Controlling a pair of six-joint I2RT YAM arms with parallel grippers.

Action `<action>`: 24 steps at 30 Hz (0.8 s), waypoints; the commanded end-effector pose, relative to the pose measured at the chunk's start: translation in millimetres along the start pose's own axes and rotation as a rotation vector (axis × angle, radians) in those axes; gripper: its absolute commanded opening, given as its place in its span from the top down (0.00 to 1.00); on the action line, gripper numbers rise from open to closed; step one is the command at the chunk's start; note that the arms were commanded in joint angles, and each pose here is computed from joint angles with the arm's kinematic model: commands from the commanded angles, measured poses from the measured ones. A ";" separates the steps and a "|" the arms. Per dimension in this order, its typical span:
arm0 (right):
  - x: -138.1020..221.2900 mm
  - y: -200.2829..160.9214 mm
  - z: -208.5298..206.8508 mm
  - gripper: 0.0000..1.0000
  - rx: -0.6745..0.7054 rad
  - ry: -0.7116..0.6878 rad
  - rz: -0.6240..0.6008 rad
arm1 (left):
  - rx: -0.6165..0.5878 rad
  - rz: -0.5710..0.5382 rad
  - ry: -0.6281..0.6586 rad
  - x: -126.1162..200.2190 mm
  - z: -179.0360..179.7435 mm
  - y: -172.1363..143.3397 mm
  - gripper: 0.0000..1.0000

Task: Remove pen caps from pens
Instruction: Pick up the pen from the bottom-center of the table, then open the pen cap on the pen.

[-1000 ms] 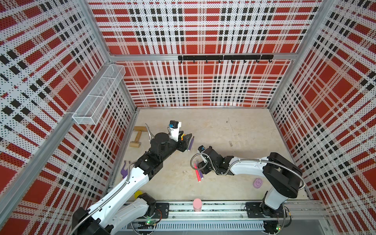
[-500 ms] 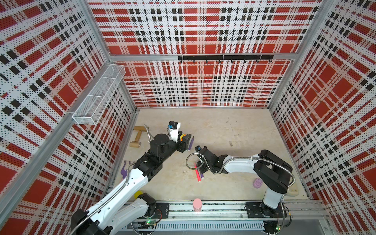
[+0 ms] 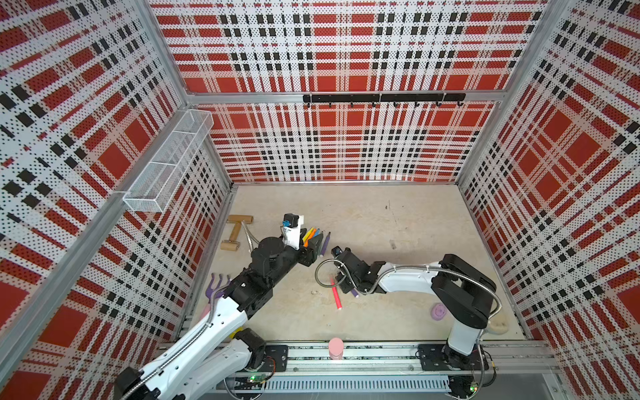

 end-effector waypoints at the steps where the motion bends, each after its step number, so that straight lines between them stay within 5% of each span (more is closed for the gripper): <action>1: 47.6 40.7 -30.1 0.93 -0.037 -0.017 -0.189 | 0.010 -0.053 0.047 7.9 4.3 -0.5 0.35; 9: 149.3 54.2 -64.9 0.93 -0.062 0.324 -0.677 | 0.015 -0.112 -0.055 16.4 4.0 -10.0 0.32; 20: 210.9 44.6 -59.8 0.96 0.003 0.617 -1.100 | -0.045 -0.058 -0.684 1.5 -32.7 -28.3 0.32; 24: 213.3 45.5 -58.9 0.96 -0.009 0.672 -1.166 | -0.047 -0.059 -0.807 1.1 -43.6 -34.0 0.31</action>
Point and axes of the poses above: each gripper's point midway between its finger pads, its own x axis back along the fingers, its own z axis along the line the jaws close on, y = z × x, the point moved 10 cm from there along x, back along the fingers, and after that the axes turned 2 degrees about x, right-handed, at the moved point
